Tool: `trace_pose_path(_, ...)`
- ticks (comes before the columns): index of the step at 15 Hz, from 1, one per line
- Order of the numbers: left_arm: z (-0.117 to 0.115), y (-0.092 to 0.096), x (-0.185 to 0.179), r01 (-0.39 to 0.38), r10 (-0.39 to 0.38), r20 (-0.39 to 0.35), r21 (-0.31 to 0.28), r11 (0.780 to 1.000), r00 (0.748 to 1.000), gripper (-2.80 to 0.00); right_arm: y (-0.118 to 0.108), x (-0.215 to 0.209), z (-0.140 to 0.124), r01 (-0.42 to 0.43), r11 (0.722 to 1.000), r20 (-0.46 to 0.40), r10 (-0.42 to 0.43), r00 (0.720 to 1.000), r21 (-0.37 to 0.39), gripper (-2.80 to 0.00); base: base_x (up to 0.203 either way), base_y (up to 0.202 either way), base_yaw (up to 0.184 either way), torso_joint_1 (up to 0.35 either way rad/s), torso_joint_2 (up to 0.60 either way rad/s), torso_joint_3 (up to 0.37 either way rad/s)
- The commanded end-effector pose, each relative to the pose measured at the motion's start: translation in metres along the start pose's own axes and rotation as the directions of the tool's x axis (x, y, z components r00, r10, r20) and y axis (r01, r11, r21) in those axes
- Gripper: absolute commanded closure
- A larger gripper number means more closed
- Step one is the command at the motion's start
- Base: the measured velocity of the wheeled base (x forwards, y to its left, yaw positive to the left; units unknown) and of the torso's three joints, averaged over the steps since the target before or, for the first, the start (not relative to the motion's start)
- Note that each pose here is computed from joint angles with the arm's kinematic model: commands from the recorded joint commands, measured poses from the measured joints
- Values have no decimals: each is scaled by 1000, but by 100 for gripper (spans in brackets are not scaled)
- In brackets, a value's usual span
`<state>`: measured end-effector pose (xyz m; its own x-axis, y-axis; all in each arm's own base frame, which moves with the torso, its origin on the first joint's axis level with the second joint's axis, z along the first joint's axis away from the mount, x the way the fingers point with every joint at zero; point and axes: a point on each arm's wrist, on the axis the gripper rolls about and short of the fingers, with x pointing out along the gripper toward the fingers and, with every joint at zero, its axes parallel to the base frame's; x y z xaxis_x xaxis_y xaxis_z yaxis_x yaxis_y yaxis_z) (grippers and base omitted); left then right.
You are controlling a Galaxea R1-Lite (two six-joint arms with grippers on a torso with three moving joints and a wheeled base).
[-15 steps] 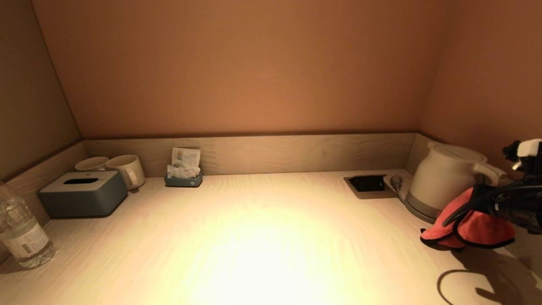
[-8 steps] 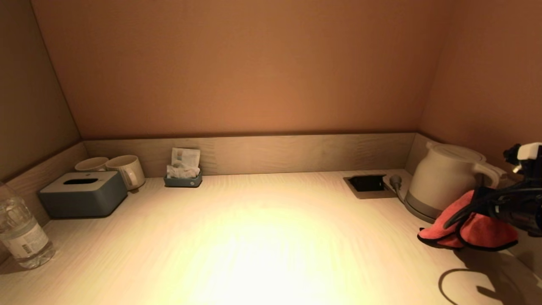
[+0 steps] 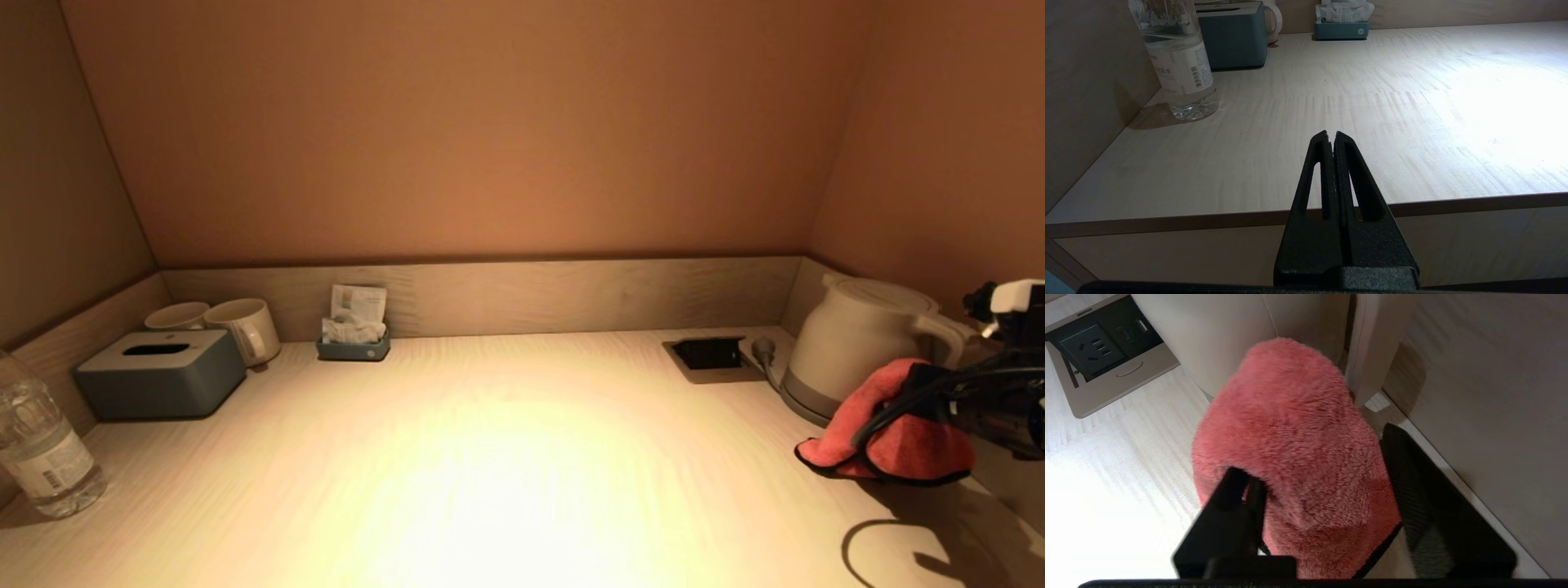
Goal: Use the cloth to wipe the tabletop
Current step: Place the tablecloth
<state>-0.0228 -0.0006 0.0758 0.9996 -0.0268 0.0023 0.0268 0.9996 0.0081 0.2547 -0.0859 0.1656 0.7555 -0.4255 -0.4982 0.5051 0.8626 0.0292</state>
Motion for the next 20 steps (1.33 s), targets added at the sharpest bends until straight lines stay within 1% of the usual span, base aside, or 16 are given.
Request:
trace_pose_path(1, 0, 0, 0, 1, -1, 1, 0, 1000, 1000, 0, 0, 0, 0, 0, 1000, 3, 0, 1000, 1, -280, 0, 0, 0, 0, 0, 0)
trace_pose_path(4, 0, 0, 0, -1, 1, 1, 0, 1000, 1000, 0, 1, -11, 2, -13, 1000, 26, 13, 1000, -4, -280, 0, 0, 0, 0, 0, 0)
trace_pose_path(9, 0, 0, 0, -1, 1, 1, 0, 1000, 1000, 0, 9, -48, -17, -79, 993, 40, 83, 996, -89, -280, 0, 0, 0, 0, 0, 0)
trace_pose_path(11, 0, 0, 0, -1, 1, 1, 0, 1000, 1000, 0, 9, -53, -23, -87, 990, 34, 91, 995, -115, -280, 0, 0, 0, 0, 0, 0)
trace_pose_path(12, 0, 0, 0, 0, 0, 0, 0, 1000, 1000, 0, 8, -55, -28, -100, 985, 16, 103, 995, -142, -280, 0, 0, 0, 0, 0, 0)
trace_pose_path(13, 0, 0, 0, -1, 1, -1, 0, 1000, 1000, 0, 7, -55, -39, -118, 976, -23, 116, 993, -182, -280, 0, 0, 0, 0, 0, 0)
trace_pose_path(14, 0, 0, 0, 1, -1, 1, 0, 1000, 1000, 0, 6, -54, -40, -125, 973, -36, 120, 992, -195, -280, 0, 0, 0, 0, 0, 0)
trace_pose_path(17, 0, 0, 0, 1, -1, -1, 0, 1000, 1000, 0, 7, -42, -42, -134, 971, -152, 105, 983, -199, -280, 0, 0, 0, 0, 0, 0)
trace_pose_path(18, 0, 0, 0, -1, 1, -1, 0, 1000, 1000, 0, 7, -41, -41, -144, 971, -173, 111, 979, -191, -280, 0, 0, 0, 0, 0, 0)
trace_pose_path(20, 0, 0, 0, -1, 1, -1, 0, 1000, 1000, 0, 10, -37, -29, -147, 974, -190, 113, 975, -171, -280, 0, 0, 0, 0, 0, 0)
